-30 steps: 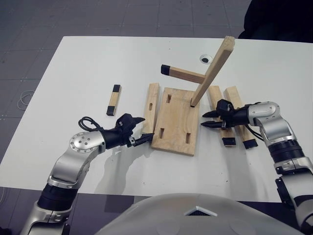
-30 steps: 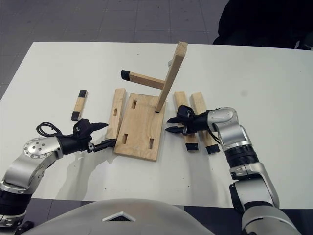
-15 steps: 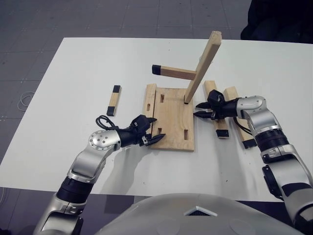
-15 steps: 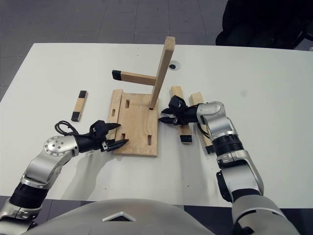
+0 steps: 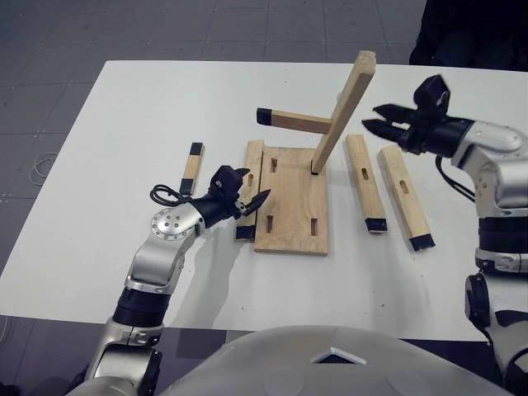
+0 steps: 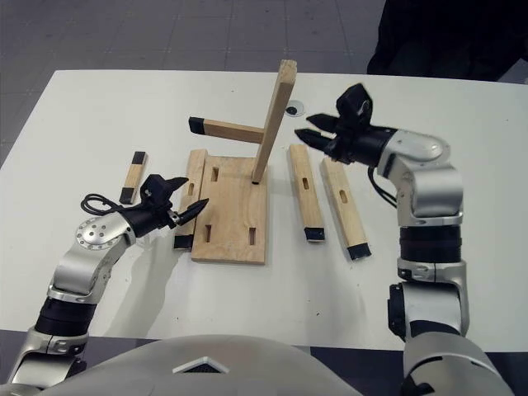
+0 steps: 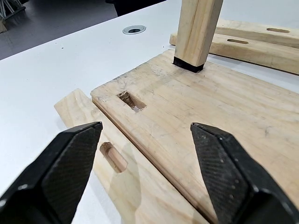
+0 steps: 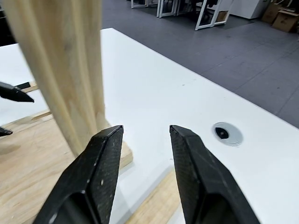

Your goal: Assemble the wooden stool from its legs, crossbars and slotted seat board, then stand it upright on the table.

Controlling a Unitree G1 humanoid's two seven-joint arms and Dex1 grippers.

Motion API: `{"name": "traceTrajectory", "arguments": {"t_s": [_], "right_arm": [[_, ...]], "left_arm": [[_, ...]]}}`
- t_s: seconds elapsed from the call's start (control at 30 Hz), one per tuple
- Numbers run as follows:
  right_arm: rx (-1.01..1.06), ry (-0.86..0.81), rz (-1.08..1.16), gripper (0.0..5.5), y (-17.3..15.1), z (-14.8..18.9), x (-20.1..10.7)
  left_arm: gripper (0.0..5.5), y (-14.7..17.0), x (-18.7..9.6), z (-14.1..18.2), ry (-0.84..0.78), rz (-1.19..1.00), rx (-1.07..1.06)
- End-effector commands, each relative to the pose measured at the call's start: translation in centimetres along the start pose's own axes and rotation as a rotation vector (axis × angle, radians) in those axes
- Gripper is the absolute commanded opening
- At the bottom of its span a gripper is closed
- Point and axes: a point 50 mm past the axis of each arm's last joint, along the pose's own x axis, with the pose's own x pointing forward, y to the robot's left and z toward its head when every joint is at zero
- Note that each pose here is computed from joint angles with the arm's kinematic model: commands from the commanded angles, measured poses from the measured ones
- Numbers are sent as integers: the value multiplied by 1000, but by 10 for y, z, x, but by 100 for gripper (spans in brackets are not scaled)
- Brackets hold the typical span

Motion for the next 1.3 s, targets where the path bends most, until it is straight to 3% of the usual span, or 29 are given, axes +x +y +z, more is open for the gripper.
{"name": "traceTrajectory", "arguments": {"t_s": [0.03,0.23,0.4,0.57,0.8,1.3], "right_arm": [[-37,-80,-137,183,-20,37,-1],[135,-360,-207,183,-22,92,15],[235,-392,-110,183,-7,117,21],[159,-400,-48,183,4,132,23],[30,-378,45,183,28,125,41],[82,-360,89,183,40,113,54]], "left_arm": [[350,6,2,7,-26,26,19],[350,7,4,9,-32,28,24],[350,8,2,7,-26,37,21],[350,5,4,6,-30,30,18],[350,3,7,7,-33,16,19],[350,-4,10,4,-32,-9,12]]}}
